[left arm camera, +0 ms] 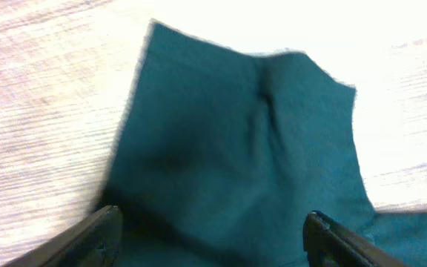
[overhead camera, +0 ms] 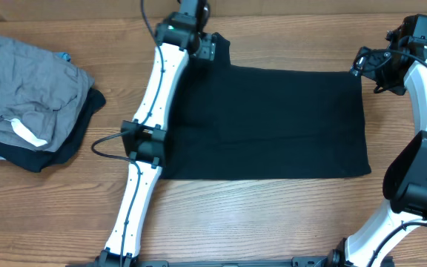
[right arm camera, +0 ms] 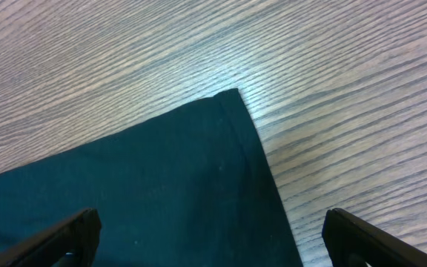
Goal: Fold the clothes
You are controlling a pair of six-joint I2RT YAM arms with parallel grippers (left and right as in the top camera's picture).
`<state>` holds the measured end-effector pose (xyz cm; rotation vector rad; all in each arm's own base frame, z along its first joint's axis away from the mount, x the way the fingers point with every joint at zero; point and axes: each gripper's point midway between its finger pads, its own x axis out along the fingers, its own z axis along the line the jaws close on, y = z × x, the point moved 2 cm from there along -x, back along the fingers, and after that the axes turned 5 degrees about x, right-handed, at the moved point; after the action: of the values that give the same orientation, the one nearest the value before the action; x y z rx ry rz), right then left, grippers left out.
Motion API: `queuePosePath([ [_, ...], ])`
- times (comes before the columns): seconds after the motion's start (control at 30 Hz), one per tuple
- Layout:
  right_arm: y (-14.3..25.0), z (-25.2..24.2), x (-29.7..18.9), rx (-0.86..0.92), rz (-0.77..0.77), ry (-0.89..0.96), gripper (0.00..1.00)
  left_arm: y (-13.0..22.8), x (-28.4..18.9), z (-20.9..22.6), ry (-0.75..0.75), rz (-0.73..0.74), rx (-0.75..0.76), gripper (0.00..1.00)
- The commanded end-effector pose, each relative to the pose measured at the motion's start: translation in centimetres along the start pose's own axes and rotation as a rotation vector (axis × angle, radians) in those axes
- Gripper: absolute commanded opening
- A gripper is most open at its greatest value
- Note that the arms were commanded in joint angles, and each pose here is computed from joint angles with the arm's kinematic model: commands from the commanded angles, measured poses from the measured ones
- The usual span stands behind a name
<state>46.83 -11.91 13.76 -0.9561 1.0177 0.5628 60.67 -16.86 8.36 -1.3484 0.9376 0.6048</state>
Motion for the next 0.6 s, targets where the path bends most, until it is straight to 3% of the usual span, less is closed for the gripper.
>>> queuePosePath([
  [0.0, 0.0, 0.2, -0.1, -0.007, -0.003, -0.008, 1.0, -2.8, -1.3, 3.2, 0.114, -0.108, -0.014, 0.83],
  [0.23, 0.0, 0.2, -0.1, -0.007, -0.003, -0.008, 1.0, -4.2, 1.2, 5.1, 0.118, -0.209, 0.117, 0.81],
  [0.37, 0.0, 0.2, -0.1, -0.007, -0.003, -0.008, 1.0, -3.4, 4.4, 4.4, 0.103, -0.221, 0.219, 0.8],
  [0.57, 0.0, 0.2, -0.1, -0.007, -0.003, -0.008, 1.0, -2.2, 6.8, 4.6, 0.072, -0.206, 0.249, 0.79],
])
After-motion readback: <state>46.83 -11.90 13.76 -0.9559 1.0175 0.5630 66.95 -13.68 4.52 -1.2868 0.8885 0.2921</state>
